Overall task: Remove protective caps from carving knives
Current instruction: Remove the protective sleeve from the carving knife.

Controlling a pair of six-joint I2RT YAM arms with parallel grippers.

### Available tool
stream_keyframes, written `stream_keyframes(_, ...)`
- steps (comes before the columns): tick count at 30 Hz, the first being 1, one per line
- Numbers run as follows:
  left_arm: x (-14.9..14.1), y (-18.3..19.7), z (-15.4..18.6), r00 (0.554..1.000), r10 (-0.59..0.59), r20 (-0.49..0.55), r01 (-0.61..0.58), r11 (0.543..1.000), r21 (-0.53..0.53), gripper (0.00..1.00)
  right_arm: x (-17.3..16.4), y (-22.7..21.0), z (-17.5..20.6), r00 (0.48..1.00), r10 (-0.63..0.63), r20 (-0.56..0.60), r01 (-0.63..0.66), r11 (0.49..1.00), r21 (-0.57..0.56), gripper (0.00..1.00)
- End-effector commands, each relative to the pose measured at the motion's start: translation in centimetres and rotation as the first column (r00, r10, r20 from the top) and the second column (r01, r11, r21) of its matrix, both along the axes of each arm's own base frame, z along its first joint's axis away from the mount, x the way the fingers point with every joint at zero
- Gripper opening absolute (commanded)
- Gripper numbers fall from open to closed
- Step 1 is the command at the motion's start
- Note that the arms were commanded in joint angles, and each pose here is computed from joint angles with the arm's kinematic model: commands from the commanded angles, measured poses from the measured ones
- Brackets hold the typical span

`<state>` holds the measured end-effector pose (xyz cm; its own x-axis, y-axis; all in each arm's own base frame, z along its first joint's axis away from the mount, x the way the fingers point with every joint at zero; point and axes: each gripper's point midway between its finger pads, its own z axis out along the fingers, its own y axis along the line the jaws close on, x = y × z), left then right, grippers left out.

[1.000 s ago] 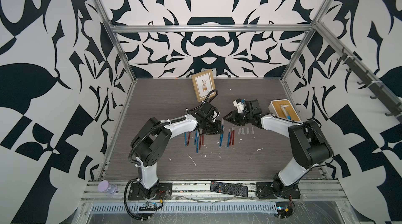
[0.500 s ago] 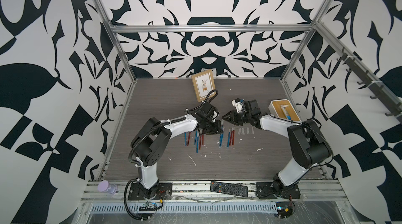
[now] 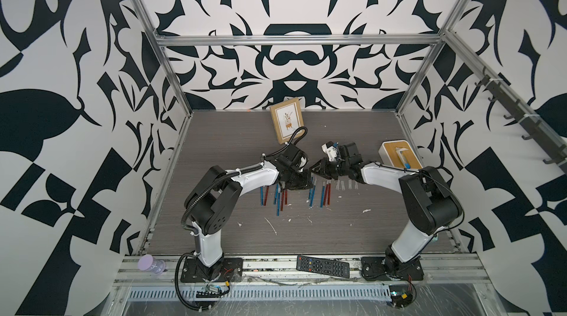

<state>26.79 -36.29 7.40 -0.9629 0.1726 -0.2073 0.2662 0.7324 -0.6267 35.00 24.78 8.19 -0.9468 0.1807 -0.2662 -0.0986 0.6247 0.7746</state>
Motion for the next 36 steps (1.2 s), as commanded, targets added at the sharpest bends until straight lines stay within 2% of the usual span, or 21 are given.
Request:
stream_keyframes(1, 0.3, -0.1, 0.3, 1.0, -0.006, 0.015, 0.006, 1.0, 0.01, 0.0, 1.0, 0.8, 1.8, 0.999, 0.012, 0.052, -0.014, 0.999, 0.034, 0.24)
stream_keyframes(14, 0.1, 0.2, 0.2, 1.0, -0.007, 0.019, 0.007, 1.0, 0.024, 0.0, 1.3, 1.3, 1.7, 0.999, 0.004, 0.034, -0.007, 0.997, 0.07, 0.1)
stream_keyframes(36, -0.9, 0.9, 0.0, 0.997, -0.056, 0.049, 0.052, 0.996, 0.079, 0.0, 3.0, 0.6, 2.6, 0.998, -0.042, 0.05, 0.038, 0.995, 0.088, 0.07)
